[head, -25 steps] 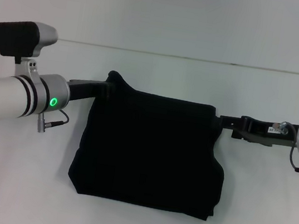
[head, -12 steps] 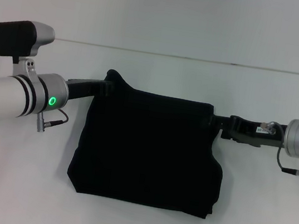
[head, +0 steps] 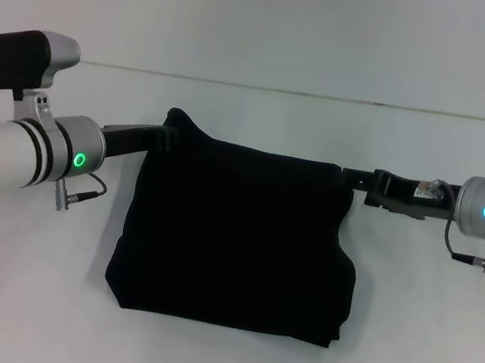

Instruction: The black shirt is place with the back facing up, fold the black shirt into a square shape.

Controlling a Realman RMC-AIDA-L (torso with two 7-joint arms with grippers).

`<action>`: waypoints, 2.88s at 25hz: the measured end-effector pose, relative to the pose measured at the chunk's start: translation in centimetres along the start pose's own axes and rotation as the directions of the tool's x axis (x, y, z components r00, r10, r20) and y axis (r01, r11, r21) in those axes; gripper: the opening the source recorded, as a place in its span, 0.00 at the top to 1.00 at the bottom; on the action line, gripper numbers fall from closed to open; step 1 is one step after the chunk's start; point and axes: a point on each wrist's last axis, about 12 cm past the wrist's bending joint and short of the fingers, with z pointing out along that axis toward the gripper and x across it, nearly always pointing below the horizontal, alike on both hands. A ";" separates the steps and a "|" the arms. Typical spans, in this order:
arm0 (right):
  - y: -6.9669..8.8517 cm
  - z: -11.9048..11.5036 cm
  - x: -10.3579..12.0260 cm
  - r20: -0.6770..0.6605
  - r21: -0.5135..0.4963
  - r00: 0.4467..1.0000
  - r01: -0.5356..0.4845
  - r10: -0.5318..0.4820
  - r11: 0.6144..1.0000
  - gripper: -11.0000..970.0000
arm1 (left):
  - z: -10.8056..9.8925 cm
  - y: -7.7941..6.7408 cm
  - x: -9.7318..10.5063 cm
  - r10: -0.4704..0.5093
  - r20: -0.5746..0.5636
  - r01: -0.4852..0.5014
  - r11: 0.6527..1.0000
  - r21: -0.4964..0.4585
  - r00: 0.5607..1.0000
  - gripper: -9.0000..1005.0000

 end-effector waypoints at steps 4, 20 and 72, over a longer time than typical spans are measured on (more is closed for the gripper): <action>-0.2 -0.1 -0.4 0.019 0.020 1.000 -0.002 0.002 1.000 0.14 | 0.0 0.0 0.1 -0.002 -0.001 0.002 1.000 0.000 1.000 0.92; 0.1 1.1 0.2 0.078 0.017 0.987 -0.143 0.141 0.990 0.14 | -0.1 0.1 0.2 -0.014 0.000 0.014 1.000 0.005 1.000 0.92; 0.6 2.6 1.5 0.101 0.047 0.979 -0.185 0.180 0.982 0.41 | -0.2 -0.2 0.0 -0.035 0.009 0.035 0.998 0.043 0.999 0.92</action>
